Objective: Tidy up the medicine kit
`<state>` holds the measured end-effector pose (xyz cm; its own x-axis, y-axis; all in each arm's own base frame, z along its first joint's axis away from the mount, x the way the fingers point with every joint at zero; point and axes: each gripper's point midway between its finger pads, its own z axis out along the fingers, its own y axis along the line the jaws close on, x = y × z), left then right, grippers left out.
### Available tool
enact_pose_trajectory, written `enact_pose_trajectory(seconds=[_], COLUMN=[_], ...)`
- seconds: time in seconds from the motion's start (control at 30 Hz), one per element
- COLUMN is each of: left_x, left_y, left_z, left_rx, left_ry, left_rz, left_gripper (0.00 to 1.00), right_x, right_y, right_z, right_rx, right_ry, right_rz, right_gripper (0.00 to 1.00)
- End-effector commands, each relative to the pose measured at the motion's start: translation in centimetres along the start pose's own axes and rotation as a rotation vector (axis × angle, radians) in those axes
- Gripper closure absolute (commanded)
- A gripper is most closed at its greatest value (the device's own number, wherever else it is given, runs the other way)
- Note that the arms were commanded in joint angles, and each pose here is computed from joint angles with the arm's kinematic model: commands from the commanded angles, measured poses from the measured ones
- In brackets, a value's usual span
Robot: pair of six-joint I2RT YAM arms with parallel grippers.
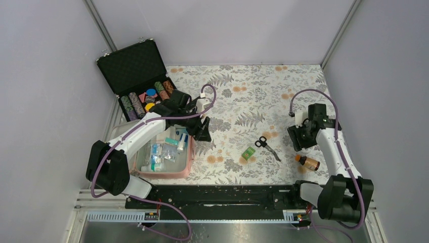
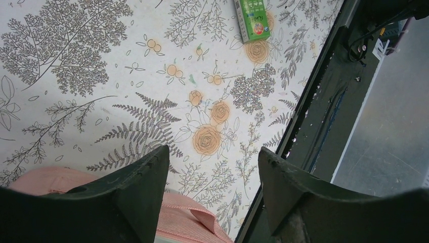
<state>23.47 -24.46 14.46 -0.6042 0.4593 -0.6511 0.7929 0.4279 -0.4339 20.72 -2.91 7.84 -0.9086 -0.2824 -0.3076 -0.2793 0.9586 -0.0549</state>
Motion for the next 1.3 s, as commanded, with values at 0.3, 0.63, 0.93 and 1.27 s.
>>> enact_pose_trajectory(seconds=[0.3,0.63,0.93,1.27], left_x=[-1.5,-0.9,-0.7,-1.7], left_y=[0.1,0.4,0.7,2.4], left_z=[-0.8,-1.8,-1.8,-3.1], left_rx=[-0.032,-0.088,-0.101,-0.162], left_ry=[-0.033,-0.028,-0.021,-0.022], left_rz=[0.062,0.101,0.105,0.103], left_gripper=[0.35,0.35,0.35,0.36], right_x=[2.7,3.2,2.4,-6.8], right_y=[-3.1,-4.8,-4.6,2.0], right_z=[-2.4,4.0,5.2,-4.4], right_rx=[0.01,-0.129,-0.212,-0.432], right_ry=[0.135,0.272,0.244,-0.162], right_rz=[-0.779,-0.712,-0.587,-0.347], right_gripper=[0.25,0.36,0.54,0.67])
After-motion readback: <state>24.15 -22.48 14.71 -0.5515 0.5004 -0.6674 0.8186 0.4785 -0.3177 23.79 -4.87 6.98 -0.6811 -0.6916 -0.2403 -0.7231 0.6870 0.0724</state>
